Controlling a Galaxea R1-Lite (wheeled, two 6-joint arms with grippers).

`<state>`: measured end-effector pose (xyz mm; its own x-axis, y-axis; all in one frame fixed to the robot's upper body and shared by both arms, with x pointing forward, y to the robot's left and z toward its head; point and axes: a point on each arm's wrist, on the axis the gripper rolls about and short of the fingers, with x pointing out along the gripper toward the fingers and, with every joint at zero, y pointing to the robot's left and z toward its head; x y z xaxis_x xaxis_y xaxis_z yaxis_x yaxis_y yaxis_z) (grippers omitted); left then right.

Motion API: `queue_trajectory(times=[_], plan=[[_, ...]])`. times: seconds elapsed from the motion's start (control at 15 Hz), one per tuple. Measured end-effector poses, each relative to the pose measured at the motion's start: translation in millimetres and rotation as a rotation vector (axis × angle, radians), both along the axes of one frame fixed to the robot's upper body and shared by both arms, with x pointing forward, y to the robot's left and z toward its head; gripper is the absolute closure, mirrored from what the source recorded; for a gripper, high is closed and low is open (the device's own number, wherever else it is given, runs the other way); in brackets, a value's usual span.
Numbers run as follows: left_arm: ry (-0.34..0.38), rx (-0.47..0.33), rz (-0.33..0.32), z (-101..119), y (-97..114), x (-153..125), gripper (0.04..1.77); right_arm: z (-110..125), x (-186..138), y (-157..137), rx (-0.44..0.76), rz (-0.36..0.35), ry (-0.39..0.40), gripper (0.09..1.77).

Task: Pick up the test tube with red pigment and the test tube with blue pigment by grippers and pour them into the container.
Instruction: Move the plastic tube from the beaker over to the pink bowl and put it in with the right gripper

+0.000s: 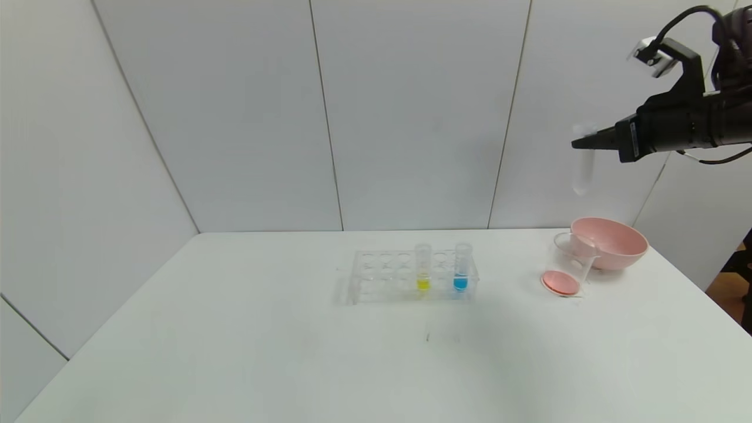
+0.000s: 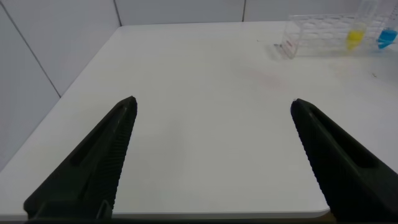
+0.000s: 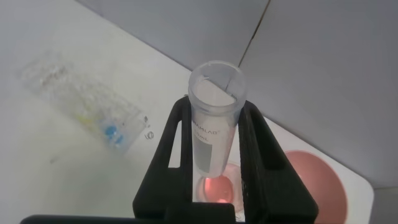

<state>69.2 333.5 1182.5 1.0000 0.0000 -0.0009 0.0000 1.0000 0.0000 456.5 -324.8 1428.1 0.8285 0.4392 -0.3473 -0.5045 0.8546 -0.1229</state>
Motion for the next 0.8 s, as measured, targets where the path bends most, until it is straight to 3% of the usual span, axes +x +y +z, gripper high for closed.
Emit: queue_trajectory(times=[0.13,0.33,0.53,0.8], plan=[[0.000,0.000,0.000,0.0,0.0,0.0,0.05,5.7,-8.4,-2.9,0.123,-0.087,-0.041,1.36],[0.000,0.000,0.000,0.0,0.0,0.0,0.05,8.2,-13.6,-18.5,0.216,-0.253,-0.197,1.36],[0.000,0.000,0.000,0.0,0.0,0.0,0.05,-20.0,-16.4,-53.4,0.215,-0.421,-0.134,1.36],[0.000,0.000,0.000,0.0,0.0,0.0,0.05,-41.2,-13.2,-86.0,0.235,-0.540,-0.069,1.36]])
